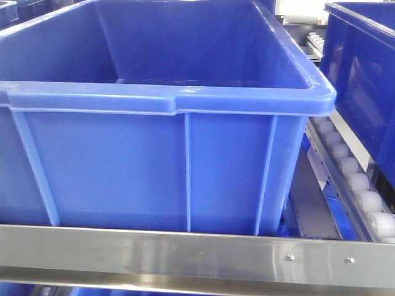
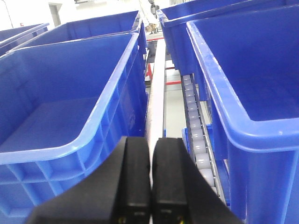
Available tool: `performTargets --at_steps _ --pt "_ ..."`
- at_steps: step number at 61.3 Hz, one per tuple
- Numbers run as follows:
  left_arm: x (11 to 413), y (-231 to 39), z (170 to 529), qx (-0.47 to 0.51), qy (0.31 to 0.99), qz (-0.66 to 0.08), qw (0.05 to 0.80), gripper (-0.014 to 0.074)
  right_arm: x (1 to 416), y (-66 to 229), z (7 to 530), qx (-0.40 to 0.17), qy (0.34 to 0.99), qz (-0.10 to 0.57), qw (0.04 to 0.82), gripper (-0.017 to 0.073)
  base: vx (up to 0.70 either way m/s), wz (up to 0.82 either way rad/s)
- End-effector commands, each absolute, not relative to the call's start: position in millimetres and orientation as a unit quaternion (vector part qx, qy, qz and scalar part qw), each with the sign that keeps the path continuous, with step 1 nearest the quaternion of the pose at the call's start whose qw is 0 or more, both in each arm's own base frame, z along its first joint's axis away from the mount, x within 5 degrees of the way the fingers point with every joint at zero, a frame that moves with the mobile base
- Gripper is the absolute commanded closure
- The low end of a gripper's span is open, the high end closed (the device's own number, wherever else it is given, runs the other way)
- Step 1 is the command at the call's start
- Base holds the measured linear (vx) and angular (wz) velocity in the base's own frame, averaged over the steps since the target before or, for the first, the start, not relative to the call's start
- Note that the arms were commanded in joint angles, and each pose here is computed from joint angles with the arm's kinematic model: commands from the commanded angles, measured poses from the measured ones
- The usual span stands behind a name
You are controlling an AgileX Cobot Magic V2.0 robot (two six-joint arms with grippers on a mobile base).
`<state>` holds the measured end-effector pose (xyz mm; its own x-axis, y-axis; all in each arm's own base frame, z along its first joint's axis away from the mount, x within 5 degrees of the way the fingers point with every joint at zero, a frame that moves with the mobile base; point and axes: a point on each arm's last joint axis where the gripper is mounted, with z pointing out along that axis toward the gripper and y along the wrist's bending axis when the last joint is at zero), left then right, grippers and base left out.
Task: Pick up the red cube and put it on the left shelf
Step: 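Lower the red cube into the blue bin and open the right gripper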
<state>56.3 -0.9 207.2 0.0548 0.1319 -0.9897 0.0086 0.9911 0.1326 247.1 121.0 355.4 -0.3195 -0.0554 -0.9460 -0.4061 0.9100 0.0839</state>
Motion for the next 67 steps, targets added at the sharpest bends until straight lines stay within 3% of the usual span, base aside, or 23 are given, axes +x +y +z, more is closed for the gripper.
performTargets --at_steps 1,12,24,28,37,41,67 --pt "57.2 -1.1 207.5 0.049 0.663 0.041 0.745 0.0488 257.9 140.0 379.6 -0.161 0.760 0.176 0.605 0.0503 0.00 0.00" --pt "57.2 -1.1 207.5 0.049 0.663 0.041 0.745 0.0488 272.5 178.5 368.5 -0.195 0.766 0.195 0.580 0.0503 0.00 0.00" --pt "57.2 -1.1 207.5 0.049 0.663 0.041 0.745 0.0488 277.8 201.0 356.9 -0.216 0.768 0.206 0.568 0.0475 0.00 0.00" --pt "57.2 -1.1 207.5 0.049 0.663 0.041 0.745 0.0488 278.5 203.4 355.2 -0.217 0.766 0.207 0.568 0.0392 0.00 0.00" --pt "57.2 -1.1 207.5 0.049 0.663 0.041 0.745 0.0488 279.2 204.1 357.3 -0.216 0.758 0.212 0.578 0.0095 0.00 0.00" --pt "57.2 -1.1 207.5 0.049 0.663 0.041 0.745 0.0488 279.2 204.2 358.7 -0.215 0.754 0.214 0.583 0.0021 0.00 0.00" --pt "57.2 -1.1 207.5 0.049 0.663 0.041 0.745 0.0488 253.4 180.8 390.4 -0.202 0.725 0.224 0.620 0.0020 0.00 0.00"
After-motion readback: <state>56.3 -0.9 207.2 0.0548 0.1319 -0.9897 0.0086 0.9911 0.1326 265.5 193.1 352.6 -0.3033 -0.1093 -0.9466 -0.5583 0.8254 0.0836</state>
